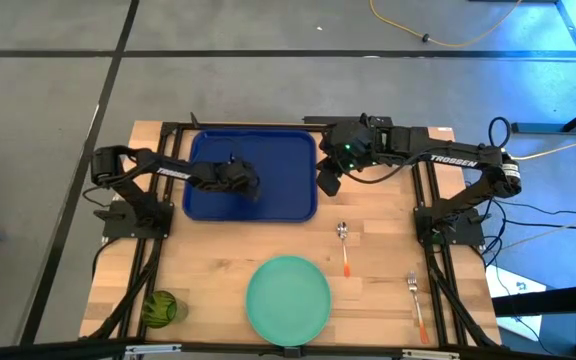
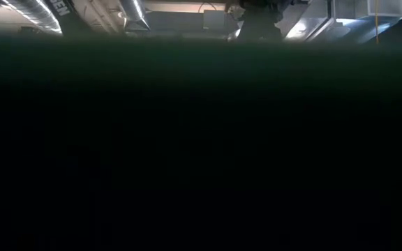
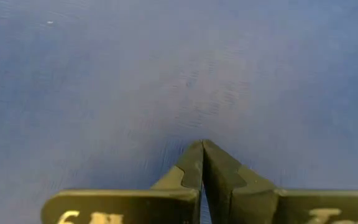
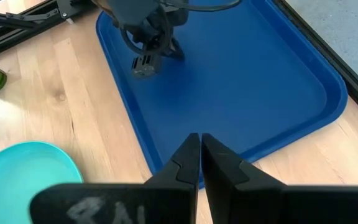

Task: Pick and place plate/cup/fork/spoon on tray
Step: Move the blue serving tray to the center of the table

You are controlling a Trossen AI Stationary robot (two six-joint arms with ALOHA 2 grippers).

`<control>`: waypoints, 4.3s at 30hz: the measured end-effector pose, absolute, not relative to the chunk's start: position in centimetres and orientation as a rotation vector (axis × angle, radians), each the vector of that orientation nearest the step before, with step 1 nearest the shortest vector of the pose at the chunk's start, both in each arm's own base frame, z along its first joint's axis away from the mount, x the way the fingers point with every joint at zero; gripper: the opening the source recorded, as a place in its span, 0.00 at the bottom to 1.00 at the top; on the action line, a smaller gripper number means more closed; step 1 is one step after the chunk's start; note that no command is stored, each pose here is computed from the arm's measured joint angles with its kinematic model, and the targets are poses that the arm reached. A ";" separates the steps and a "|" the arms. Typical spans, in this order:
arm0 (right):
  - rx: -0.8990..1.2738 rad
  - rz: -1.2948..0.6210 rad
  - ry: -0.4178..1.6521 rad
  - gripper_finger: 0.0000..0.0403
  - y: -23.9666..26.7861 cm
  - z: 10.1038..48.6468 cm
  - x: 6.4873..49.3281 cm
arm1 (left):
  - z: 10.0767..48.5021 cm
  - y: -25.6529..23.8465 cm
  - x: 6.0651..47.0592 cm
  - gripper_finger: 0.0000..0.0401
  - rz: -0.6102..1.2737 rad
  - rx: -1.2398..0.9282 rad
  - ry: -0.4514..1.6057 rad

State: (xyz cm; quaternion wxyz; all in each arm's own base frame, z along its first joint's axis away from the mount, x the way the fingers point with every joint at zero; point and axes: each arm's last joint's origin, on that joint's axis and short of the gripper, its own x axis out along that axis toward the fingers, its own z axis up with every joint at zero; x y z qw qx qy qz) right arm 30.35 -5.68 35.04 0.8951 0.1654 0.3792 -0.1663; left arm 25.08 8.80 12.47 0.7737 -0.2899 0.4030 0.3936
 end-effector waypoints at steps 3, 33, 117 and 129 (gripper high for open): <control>0.343 -0.345 0.786 0.05 -5.7 35.0 30.4 | 13.0 8.4 25.8 0.00 0.828 -0.647 0.853; 0.321 -0.374 0.784 0.05 -5.8 35.0 30.3 | 11.3 8.9 27.9 0.00 0.881 -0.599 0.788; 0.439 -0.403 1.414 0.05 -9.1 14.3 34.9 | 21.8 5.0 23.6 0.00 0.665 -0.605 0.642; 0.489 -0.437 1.492 0.05 -8.0 14.3 34.4 | 21.8 5.0 23.6 0.00 0.665 -0.604 0.642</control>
